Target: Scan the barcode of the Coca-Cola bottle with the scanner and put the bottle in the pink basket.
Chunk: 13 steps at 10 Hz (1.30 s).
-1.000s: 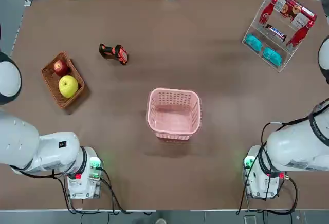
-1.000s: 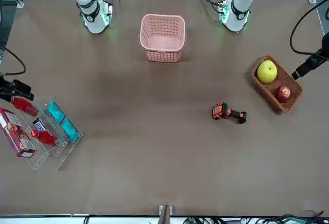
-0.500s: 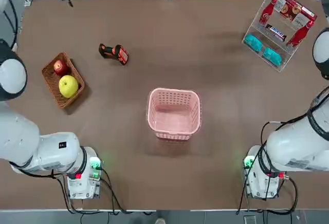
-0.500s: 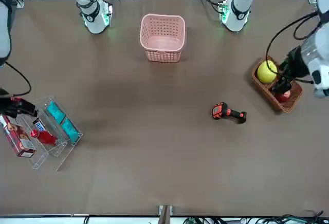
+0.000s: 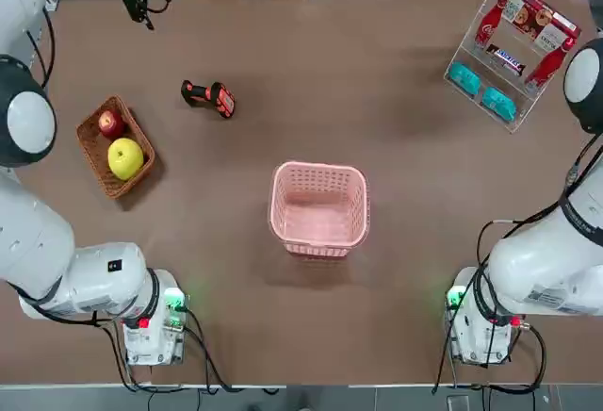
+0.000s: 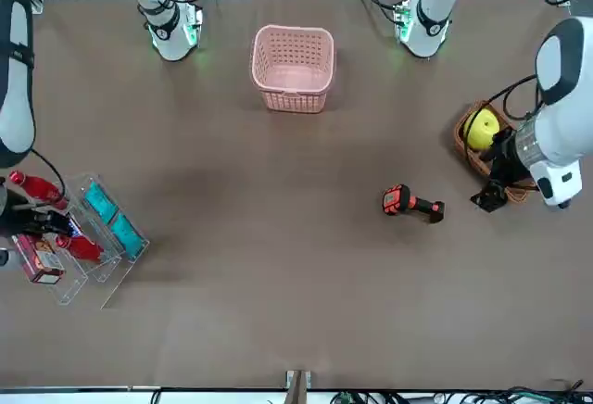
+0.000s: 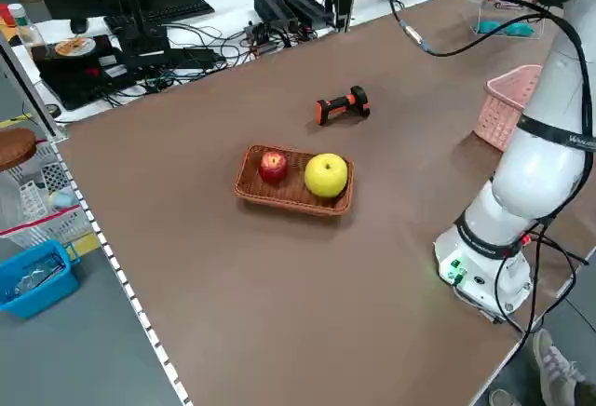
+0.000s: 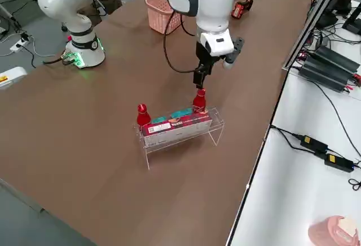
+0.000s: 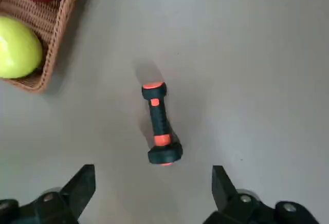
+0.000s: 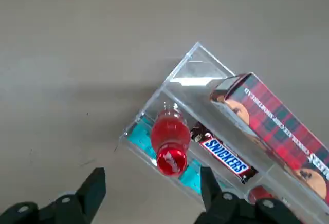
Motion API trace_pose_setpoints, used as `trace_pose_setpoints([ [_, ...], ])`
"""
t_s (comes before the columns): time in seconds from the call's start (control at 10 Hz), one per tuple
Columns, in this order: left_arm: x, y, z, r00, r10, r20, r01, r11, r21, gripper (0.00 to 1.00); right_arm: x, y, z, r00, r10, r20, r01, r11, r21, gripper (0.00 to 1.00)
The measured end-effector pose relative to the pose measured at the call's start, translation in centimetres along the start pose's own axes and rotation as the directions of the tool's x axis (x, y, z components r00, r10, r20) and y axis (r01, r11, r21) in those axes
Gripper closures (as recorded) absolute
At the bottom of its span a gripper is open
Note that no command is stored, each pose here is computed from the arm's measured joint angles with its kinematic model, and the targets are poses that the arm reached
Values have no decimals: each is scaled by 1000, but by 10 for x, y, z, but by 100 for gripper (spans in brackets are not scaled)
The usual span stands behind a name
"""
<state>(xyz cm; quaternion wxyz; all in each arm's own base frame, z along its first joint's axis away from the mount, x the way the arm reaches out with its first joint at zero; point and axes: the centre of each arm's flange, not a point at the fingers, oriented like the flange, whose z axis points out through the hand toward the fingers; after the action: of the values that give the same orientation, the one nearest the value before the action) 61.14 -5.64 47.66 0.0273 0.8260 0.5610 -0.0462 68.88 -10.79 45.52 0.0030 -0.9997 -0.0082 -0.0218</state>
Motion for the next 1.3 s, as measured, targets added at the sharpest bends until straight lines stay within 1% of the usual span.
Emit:
trace_pose_setpoints([
  [0.3, -6, 10, 24, 994, -109, 1, 109, 994, -25, 0, 4, 5, 24, 1000, -9, 23, 9, 1000, -12, 20],
  [0.5, -14, 22, 42, 986, -165, 8, 166, 985, -44, 0, 6, 10, 42, 999, -10, 37, 11, 1000, -24, 20],
  [0.8, -32, 36, 61, 977, -212, 17, 213, 975, -61, 0, 6, 11, 45, 999, -9, 41, 10, 1000, -23, 22],
  [0.9, -30, 38, 64, 973, -231, 11, 231, 970, -74, 0, 6, 11, 46, 999, -9, 44, 10, 1000, -23, 26],
  [1.0, -23, 39, 72, 972, -235, -12, 233, 969, -82, 0, 6, 11, 47, 999, -9, 46, 10, 1000, -22, 29],
  [1.1, -17, 39, 86, 973, -231, -30, 228, 970, -82, 0, 6, 11, 47, 999, -9, 47, 10, 1000, -22, 33],
  [1.2, -14, 38, 105, 974, -225, -33, 221, 971, -88, 0, 6, 11, 48, 999, -9, 47, 10, 1000, -22, 43],
  [1.3, -15, 35, 125, 976, -215, -33, 211, 973, -96, 0, 6, 11, 48, 999, -9, 48, 10, 1000, -21, 45],
])
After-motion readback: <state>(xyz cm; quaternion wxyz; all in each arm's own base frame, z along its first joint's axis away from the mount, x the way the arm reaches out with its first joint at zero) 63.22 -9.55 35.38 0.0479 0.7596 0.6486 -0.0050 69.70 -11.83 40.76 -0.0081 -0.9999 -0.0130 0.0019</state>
